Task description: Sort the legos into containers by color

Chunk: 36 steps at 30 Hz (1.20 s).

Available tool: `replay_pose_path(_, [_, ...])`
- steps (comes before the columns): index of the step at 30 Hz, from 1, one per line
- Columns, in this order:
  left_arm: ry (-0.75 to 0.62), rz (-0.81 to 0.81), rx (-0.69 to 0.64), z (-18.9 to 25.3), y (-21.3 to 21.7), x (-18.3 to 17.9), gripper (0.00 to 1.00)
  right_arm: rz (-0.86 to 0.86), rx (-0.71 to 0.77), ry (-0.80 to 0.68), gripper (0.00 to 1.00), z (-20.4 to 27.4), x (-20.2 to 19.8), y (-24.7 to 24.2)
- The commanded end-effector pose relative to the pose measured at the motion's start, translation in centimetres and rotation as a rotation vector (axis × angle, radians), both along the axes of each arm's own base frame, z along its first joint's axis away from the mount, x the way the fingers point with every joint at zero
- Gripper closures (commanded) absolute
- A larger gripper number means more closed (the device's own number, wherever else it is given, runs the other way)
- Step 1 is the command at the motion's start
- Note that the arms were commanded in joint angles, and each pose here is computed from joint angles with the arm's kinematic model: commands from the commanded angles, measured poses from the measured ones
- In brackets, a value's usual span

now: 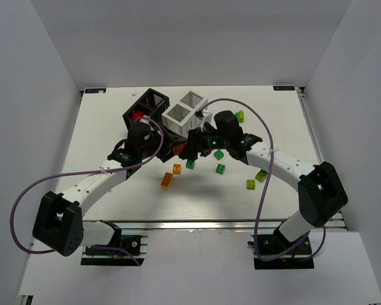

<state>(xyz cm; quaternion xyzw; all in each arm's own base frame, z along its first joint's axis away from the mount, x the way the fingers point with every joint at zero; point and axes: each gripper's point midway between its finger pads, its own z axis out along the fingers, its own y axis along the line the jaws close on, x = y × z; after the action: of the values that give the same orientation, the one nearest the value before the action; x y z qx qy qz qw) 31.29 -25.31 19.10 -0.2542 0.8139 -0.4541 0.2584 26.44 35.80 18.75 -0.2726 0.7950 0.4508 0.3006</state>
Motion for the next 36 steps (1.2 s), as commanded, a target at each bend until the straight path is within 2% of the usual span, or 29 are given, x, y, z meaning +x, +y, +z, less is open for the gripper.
replay_pose_path(1, [-0.051,-0.024,-0.038,1.8,-0.6,0.1,1.0,-0.036,0.034,-0.06,0.25,2.1,1.5,0.8])
replay_pose_path(7, [-0.045,-0.022,-0.037,1.4,-0.5,-0.1,1.0,-0.022,0.04,-0.079,0.34,2.3,1.6,1.0])
replay_pose_path(13, [-0.05,-0.012,-0.045,1.5,-0.2,-0.4,1.0,0.011,0.045,-0.108,0.48,2.5,1.1,0.8])
replay_pose_path(16, [-0.052,-0.013,-0.045,1.5,-0.2,-0.5,1.0,0.038,0.059,-0.121,0.62,2.9,0.7,0.8])
replay_pose_path(17, [-0.054,-0.011,-0.043,1.5,-0.1,-0.5,1.0,0.046,0.062,-0.123,0.73,2.9,0.6,0.8])
replay_pose_path(18, [-0.052,-0.009,-0.041,1.4,-0.1,-0.5,1.0,0.053,0.068,-0.127,0.78,3.1,0.5,0.9])
replay_pose_path(23, [-0.077,0.032,0.021,1.6,1.2,-0.2,1.0,0.121,0.091,-0.16,0.98,3.9,-0.6,0.7])
replay_pose_path(29, [-0.097,0.089,0.064,1.9,3.6,1.0,1.0,0.173,0.099,-0.208,1.0,4.6,-1.7,0.0])
replay_pose_path(36, [-0.136,0.177,0.14,3.2,8.7,2.4,1.0,0.195,0.103,-0.279,1.0,5.4,-1.5,-0.5])
